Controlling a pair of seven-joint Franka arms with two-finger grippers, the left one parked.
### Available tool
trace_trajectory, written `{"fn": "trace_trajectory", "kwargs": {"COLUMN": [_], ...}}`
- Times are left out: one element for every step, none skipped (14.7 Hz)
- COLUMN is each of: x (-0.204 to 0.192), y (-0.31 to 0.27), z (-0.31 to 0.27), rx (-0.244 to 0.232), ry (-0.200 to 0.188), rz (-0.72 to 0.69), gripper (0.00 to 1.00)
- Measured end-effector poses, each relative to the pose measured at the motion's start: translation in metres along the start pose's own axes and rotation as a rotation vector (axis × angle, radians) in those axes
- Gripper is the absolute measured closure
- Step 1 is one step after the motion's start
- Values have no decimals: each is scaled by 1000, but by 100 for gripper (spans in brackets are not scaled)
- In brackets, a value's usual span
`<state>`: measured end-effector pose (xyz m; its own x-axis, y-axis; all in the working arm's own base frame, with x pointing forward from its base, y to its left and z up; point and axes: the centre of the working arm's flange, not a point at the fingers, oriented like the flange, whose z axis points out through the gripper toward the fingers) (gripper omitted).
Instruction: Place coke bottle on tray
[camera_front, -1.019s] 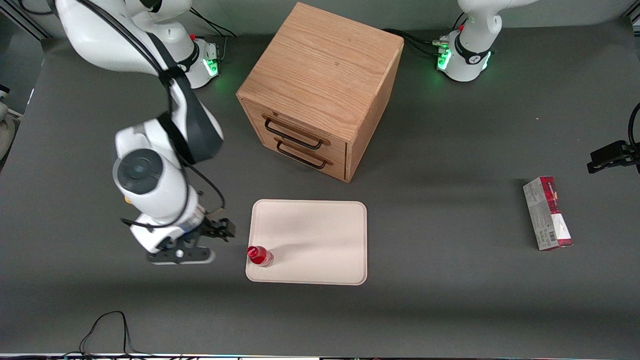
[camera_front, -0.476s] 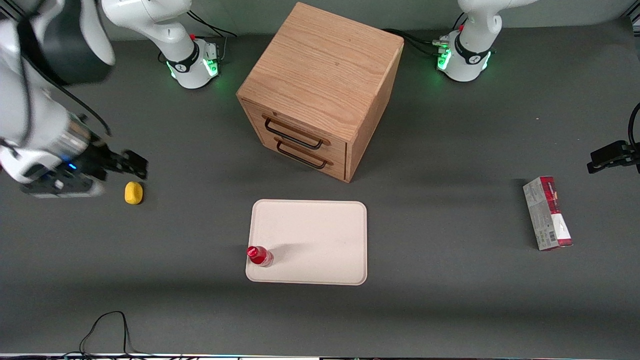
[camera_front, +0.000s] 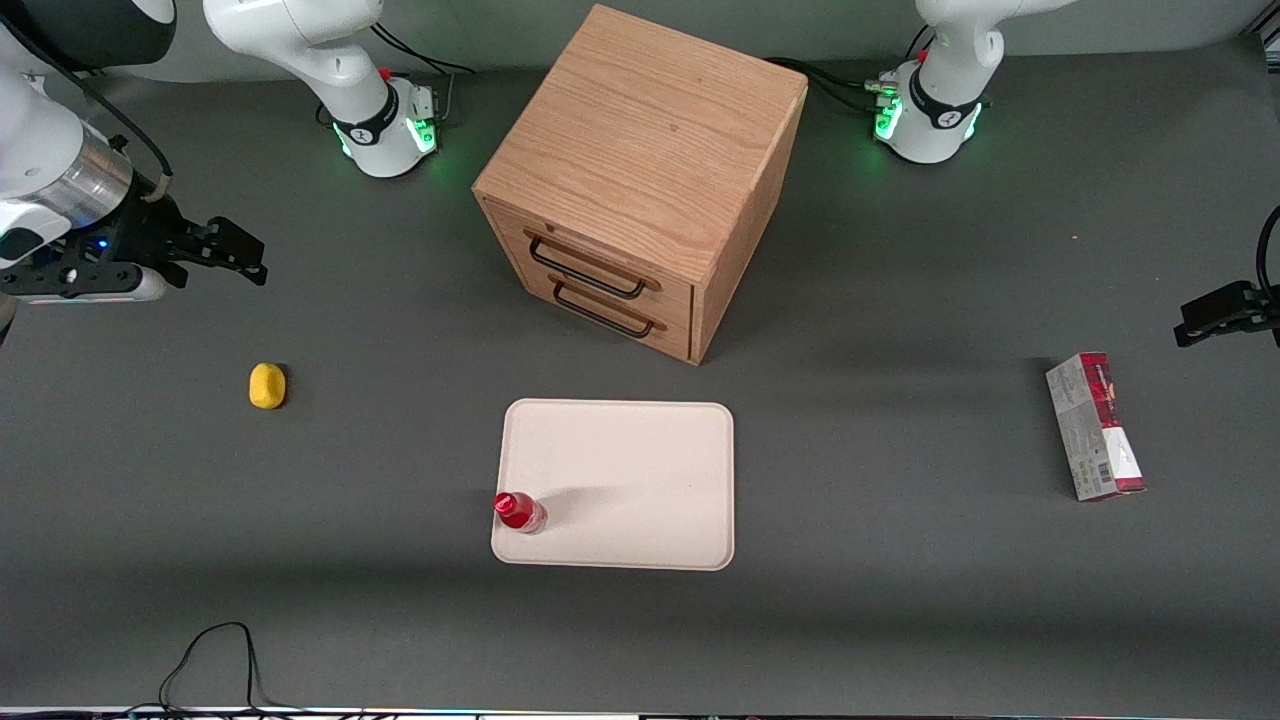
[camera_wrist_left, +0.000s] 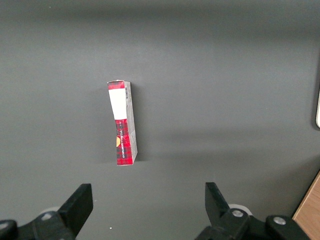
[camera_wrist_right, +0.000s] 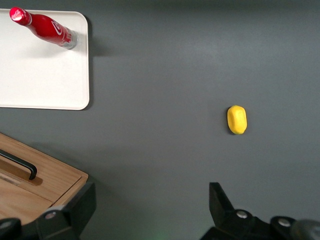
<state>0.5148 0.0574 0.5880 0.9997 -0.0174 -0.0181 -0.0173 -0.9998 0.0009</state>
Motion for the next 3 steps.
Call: {"fn": "trace_trajectory", "kwargs": {"x": [0, 0, 0], "y": [0, 0, 0], "z": [0, 0, -1], "rx": [0, 0, 0], "ry": [0, 0, 2], "rz": [0, 0, 0], "gripper": [0, 0, 0]}}
